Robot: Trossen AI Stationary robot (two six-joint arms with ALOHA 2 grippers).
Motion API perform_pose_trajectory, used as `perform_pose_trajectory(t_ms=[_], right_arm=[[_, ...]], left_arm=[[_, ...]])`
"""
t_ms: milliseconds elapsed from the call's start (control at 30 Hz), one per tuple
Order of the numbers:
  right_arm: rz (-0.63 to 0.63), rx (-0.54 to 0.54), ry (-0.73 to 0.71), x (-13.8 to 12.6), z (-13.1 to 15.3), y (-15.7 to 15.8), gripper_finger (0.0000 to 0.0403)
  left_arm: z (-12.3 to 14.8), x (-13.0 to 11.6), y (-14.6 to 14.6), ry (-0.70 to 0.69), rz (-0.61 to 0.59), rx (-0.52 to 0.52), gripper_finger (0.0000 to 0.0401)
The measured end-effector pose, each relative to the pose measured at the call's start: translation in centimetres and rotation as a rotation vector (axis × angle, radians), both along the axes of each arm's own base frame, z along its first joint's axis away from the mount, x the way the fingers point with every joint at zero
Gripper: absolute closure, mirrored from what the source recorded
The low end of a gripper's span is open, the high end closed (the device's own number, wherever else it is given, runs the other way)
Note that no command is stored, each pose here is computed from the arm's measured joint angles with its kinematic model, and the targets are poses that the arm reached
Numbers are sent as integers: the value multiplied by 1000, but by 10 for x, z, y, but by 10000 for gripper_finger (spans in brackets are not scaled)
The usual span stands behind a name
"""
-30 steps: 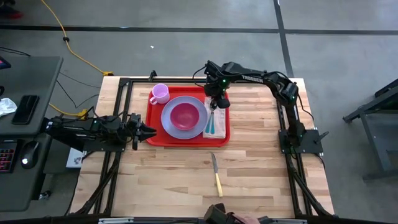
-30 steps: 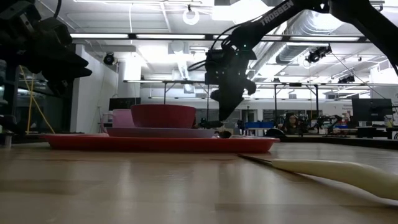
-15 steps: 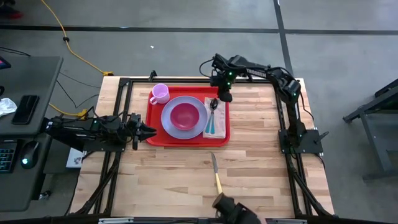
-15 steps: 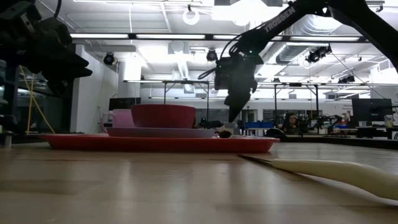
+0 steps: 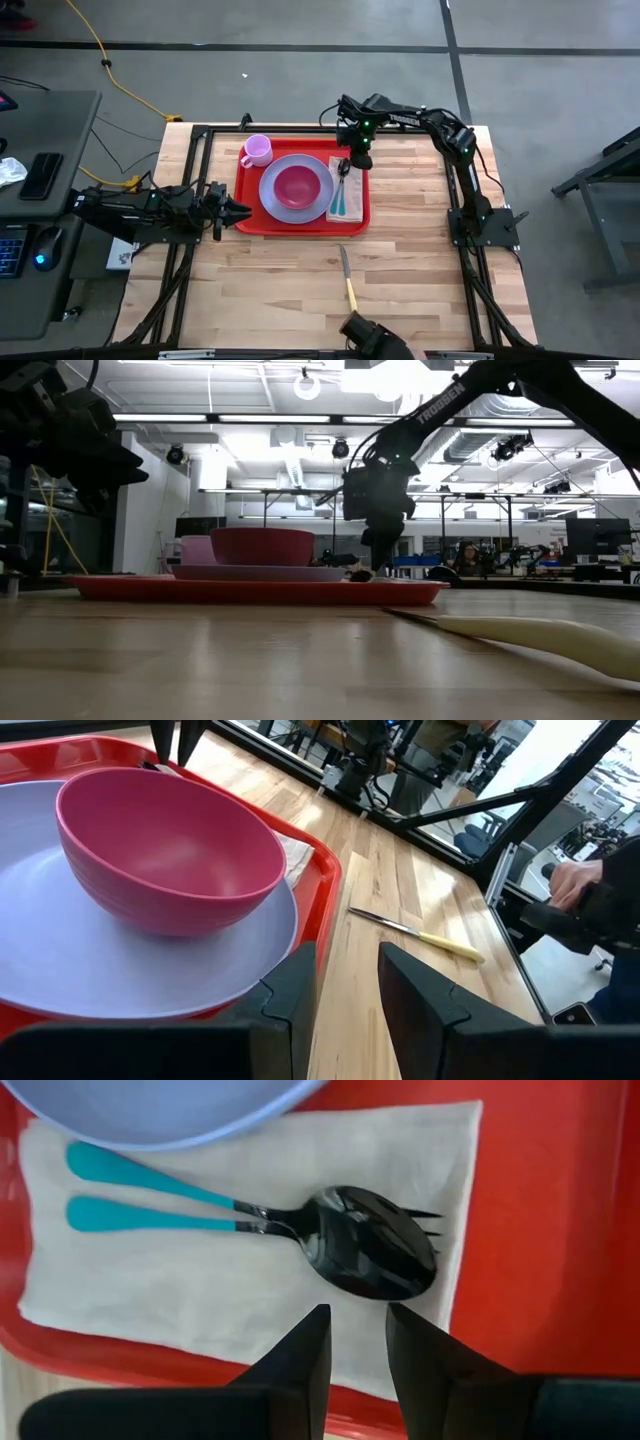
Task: Set up tray
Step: Put the blue spoon on the white table napkin to the left of the blue fork
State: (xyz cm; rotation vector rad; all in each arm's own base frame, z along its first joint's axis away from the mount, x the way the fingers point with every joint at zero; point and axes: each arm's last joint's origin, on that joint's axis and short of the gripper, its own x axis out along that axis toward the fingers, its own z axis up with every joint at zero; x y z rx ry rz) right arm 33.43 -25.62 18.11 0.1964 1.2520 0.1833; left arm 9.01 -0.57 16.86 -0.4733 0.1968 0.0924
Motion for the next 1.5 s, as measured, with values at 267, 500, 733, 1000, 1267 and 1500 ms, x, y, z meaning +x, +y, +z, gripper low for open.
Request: perform_pose_trajectory(t_ms=[267, 500, 733, 1000, 1267, 1500], right_arm=[[2, 8, -9, 1, -2, 0, 324], [4, 4, -16, 3, -4, -1, 324], [11, -1, -17, 3, -4, -1, 324], [6, -29, 16, 1, -4, -2, 324], [6, -36, 14, 1, -4, -3, 324], [11, -39, 5, 2, -4, -3, 324]], left_arm=[[0, 0, 0, 0, 0, 0, 261], [0, 0, 0, 0, -1, 1, 261], [0, 0, 0, 0, -1, 1, 261], [0, 0, 0, 0, -1, 1, 261], [0, 0, 0, 0, -1, 0, 261], [0, 0, 0, 0, -1, 1, 261]])
